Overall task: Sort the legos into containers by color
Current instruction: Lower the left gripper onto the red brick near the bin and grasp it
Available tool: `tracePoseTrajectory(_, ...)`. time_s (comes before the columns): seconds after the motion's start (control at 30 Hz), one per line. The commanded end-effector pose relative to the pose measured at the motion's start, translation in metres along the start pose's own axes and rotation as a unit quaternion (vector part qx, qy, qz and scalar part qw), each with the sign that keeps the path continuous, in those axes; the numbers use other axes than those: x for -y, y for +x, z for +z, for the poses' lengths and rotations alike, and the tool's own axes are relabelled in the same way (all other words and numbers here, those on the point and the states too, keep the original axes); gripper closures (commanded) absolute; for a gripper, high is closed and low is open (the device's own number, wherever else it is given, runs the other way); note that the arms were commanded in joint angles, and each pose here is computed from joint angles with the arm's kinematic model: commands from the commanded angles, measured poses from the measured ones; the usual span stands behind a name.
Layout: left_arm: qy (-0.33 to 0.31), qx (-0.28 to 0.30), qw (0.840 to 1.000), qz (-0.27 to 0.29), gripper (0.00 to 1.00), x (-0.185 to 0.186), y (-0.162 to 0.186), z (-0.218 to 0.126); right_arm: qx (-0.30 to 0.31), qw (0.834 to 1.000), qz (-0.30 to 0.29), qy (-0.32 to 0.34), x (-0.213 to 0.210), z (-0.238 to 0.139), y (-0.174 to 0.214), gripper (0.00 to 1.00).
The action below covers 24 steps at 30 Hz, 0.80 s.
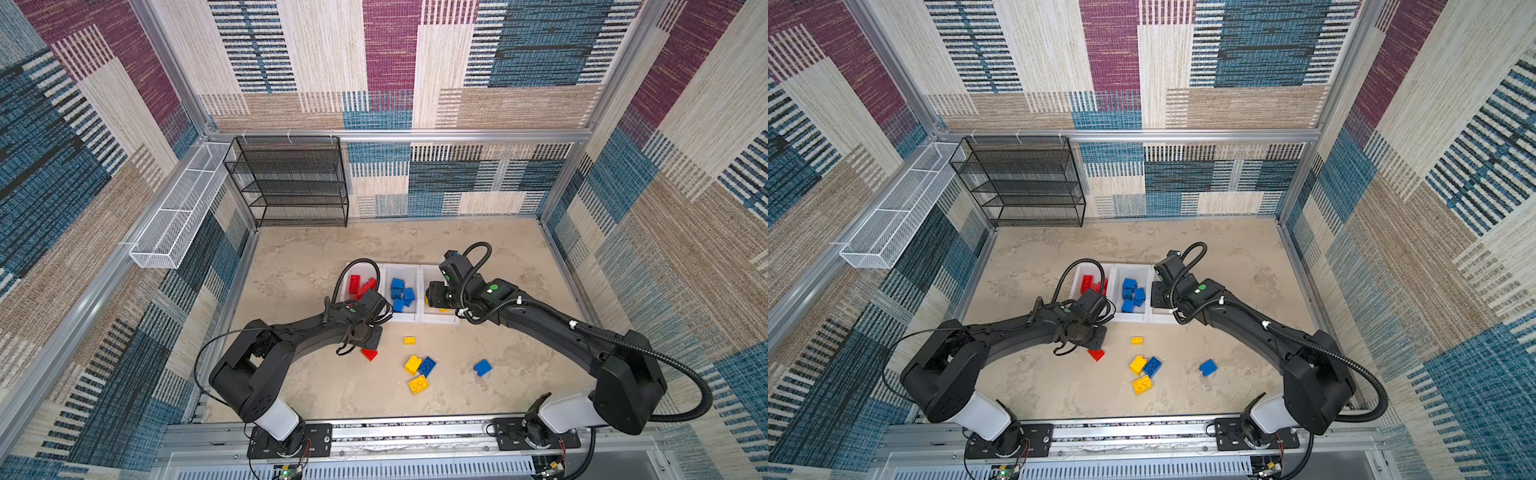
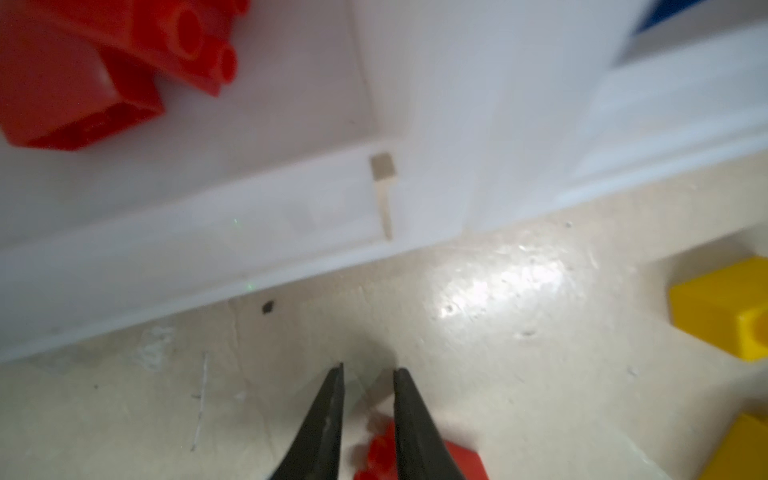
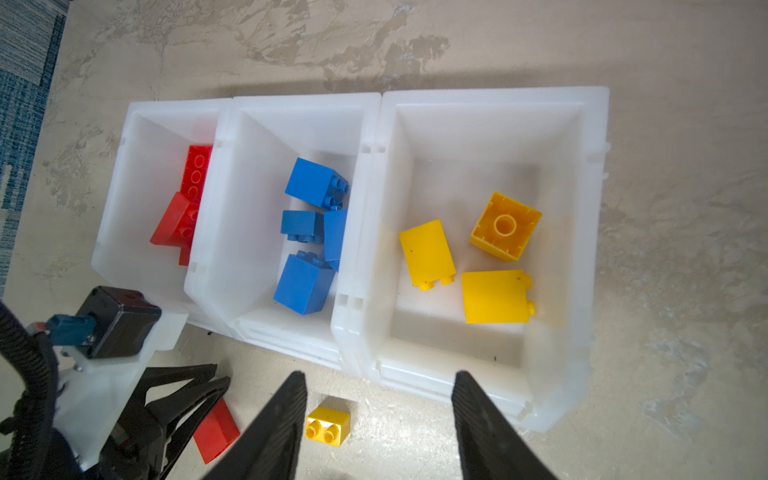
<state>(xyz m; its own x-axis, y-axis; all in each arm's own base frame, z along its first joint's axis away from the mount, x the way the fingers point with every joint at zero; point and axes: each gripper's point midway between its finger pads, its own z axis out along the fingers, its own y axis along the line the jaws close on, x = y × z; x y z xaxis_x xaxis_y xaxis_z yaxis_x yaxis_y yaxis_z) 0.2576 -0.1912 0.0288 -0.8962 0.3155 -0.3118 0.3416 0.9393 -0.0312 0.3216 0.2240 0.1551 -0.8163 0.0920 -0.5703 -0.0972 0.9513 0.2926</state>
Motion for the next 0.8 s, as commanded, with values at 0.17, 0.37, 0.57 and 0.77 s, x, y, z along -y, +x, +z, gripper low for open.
tracePoseTrajectory(0.17, 0.020, 0.025, 0.999, 0.012, 0.53, 0.008, 0.005, -0.030, 0.014, 1.000, 0.004, -0.002, -0.001, -0.003, -0.007, 0.41)
tracePoseTrajectory(0.37, 0.026, 0.007, 1.000, 0.016, 0.44, 0.018, 0.023, -0.029, 0.011, 1.000, 0.006, -0.003, 0.001, -0.002, -0.003, 0.40)
tracePoseTrajectory(0.57, 0.013, -0.021, 0.999, 0.039, 0.42, 0.018, 0.033, -0.013, 0.006, 1.000, 0.008, -0.003, 0.002, 0.000, 0.002, 0.39)
tracePoseTrajectory(0.77, -0.010, -0.031, 0.998, 0.050, 0.44, 0.014, 0.029, -0.003, 0.001, 1.000, 0.012, -0.005, 0.004, 0.001, 0.007, 0.39)
